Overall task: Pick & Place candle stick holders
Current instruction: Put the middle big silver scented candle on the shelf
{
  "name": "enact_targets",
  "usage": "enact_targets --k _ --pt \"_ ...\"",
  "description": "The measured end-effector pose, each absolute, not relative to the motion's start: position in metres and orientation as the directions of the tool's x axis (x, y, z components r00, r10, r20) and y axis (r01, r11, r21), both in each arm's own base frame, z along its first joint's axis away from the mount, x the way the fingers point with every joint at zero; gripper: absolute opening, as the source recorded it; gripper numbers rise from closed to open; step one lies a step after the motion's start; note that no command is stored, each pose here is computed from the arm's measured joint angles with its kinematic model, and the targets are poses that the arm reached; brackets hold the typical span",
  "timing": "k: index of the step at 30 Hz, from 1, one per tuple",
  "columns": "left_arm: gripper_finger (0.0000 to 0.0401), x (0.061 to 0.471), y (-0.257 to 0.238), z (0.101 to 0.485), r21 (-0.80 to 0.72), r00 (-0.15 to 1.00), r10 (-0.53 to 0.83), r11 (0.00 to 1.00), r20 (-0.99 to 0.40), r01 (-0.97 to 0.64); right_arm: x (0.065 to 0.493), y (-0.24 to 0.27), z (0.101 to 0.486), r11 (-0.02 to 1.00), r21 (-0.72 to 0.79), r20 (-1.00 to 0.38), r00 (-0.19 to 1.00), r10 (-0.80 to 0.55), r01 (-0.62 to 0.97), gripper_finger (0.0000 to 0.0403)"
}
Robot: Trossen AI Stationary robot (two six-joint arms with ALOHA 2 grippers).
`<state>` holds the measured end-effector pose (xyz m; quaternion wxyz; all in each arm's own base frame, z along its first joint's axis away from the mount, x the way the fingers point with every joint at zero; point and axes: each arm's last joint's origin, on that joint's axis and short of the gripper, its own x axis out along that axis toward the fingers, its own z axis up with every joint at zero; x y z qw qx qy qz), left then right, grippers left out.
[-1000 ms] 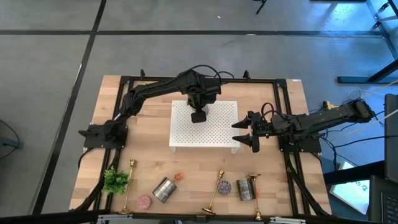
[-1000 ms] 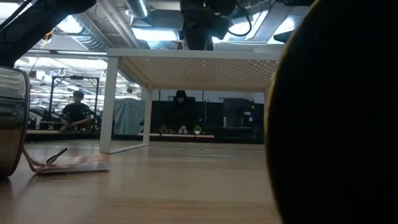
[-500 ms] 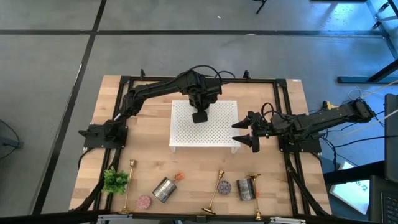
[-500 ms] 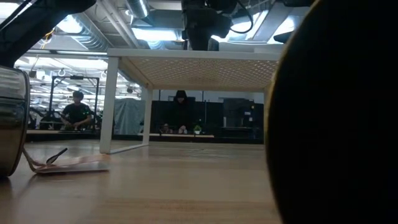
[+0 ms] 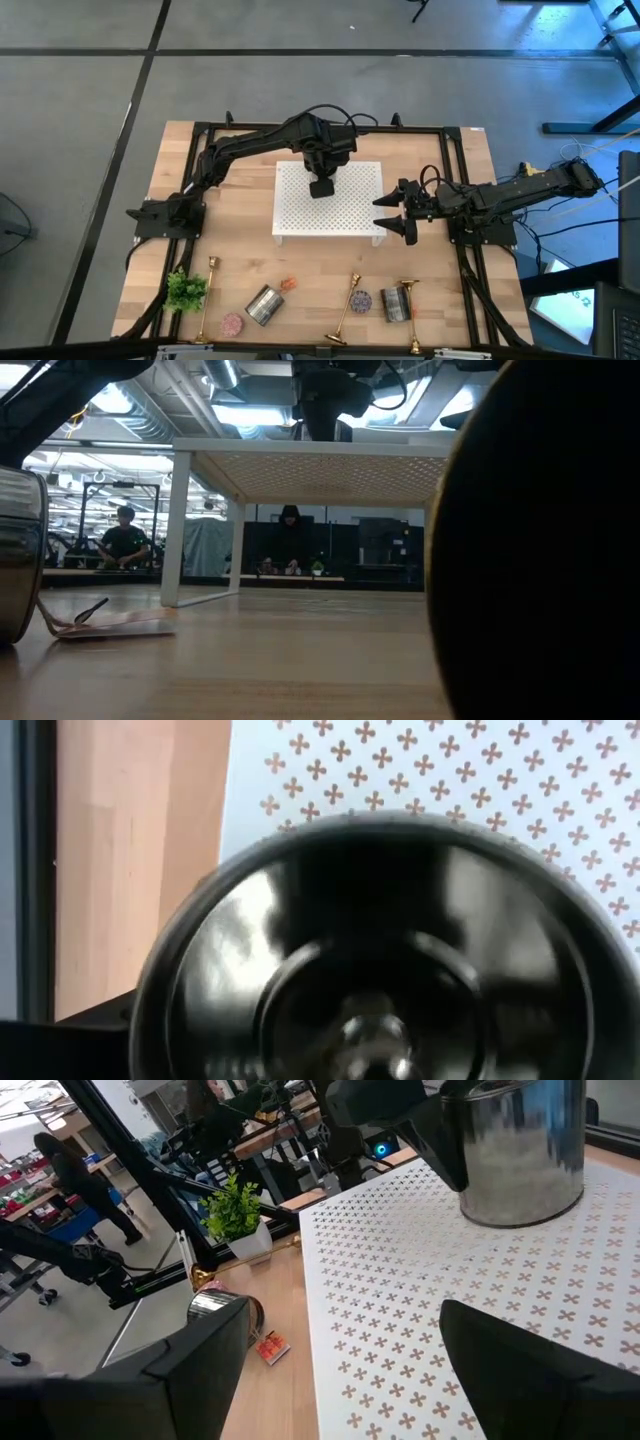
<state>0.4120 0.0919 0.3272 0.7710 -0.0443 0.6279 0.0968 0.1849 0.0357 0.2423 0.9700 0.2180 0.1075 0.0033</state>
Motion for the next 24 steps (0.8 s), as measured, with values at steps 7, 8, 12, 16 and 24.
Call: enact_targets --k 7,8,12,16,24 --pt "0.0386 0.414 0.086 0.327 0.058 0.197 0.096 0.980 -0.976 -0.190 0.185 0.036 0.242 0.905 0.424 -0.207 0.977 0.053 0.040 0.0328" --pt "0.0386 0.414 0.084 0.327 0.060 0.195 0.096 0.981 -0.976 -0.183 0.185 0.036 0.242 0.905 0.424 -0.207 0.977 0.053 0.040 0.0328" --pt "0.0386 0.413 0.081 0.329 0.064 0.196 0.096 0.984 -0.976 -0.164 0.185 0.036 0.242 0.905 0.424 -0.207 0.977 0.053 0.040 0.0328" --pt "0.0386 0.412 0.081 0.330 0.063 0.192 0.096 0.984 -0.977 -0.168 0.185 0.036 0.242 0.905 0.424 -0.207 0.977 0.053 0.040 0.0328" --pt "0.0386 0.412 0.081 0.330 0.064 0.192 0.096 0.984 -0.977 -0.169 0.185 0.036 0.242 0.905 0.424 -0.207 0.977 0.053 0.040 0.0328"
